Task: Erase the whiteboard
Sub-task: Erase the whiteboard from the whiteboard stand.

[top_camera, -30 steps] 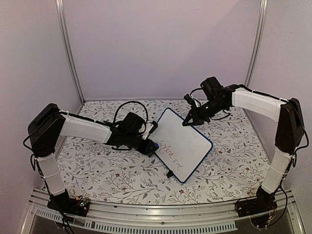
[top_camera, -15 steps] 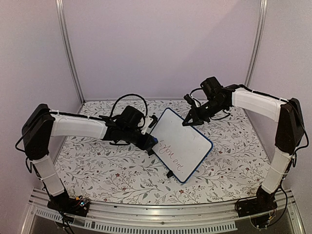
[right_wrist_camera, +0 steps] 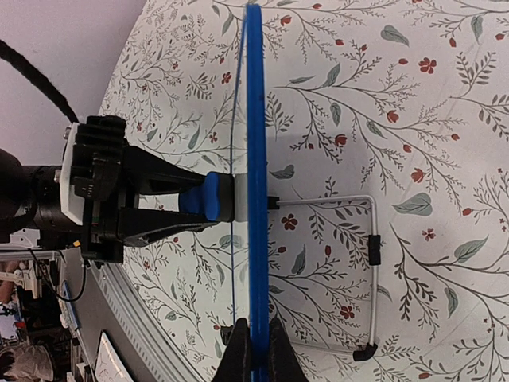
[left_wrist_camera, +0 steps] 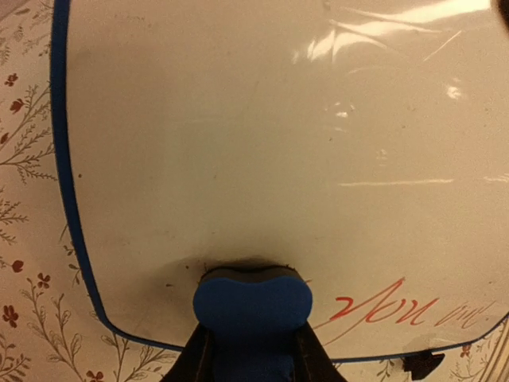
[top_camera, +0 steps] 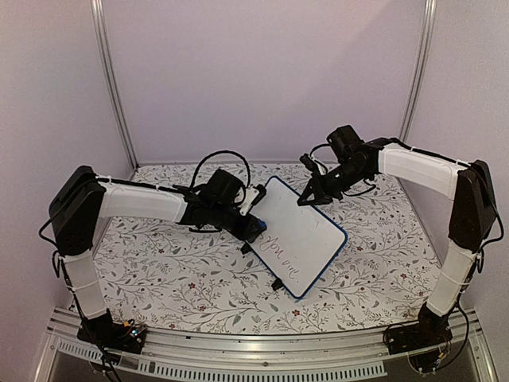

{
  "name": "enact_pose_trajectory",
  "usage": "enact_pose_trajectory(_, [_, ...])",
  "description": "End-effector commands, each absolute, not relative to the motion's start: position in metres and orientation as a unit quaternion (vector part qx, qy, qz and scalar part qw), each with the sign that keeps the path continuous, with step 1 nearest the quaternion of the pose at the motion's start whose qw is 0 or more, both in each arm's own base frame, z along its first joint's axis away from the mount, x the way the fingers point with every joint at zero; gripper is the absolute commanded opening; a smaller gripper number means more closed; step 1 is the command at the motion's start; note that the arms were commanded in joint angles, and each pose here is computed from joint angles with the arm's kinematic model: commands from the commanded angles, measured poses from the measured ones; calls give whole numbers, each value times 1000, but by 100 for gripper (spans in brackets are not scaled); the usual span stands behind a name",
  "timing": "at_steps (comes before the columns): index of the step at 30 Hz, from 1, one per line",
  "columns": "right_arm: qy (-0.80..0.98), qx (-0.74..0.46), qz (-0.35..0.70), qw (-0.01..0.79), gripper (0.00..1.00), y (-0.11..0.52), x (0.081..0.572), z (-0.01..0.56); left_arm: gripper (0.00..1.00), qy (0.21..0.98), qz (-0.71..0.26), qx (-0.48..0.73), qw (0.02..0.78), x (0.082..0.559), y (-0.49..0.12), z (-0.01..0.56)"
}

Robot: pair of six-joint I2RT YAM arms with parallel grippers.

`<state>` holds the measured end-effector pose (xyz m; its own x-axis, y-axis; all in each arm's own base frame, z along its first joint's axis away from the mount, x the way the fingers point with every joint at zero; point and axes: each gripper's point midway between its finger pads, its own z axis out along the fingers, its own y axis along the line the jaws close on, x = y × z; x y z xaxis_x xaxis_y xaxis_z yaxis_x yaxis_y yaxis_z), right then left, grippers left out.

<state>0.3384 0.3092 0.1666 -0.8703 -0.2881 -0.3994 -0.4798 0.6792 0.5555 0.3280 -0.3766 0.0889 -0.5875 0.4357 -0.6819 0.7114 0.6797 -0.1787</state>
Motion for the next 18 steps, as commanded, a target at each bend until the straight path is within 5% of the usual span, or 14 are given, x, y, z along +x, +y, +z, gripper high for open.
enact_pose_trajectory(1, [926, -222, 297, 79, 0, 304, 309, 133, 0, 863, -234, 333, 299, 327, -379, 76])
enact_pose_trajectory(18, [925, -223, 297, 77, 0, 305, 310, 131, 0, 884, -244, 324, 234, 283, -363, 32])
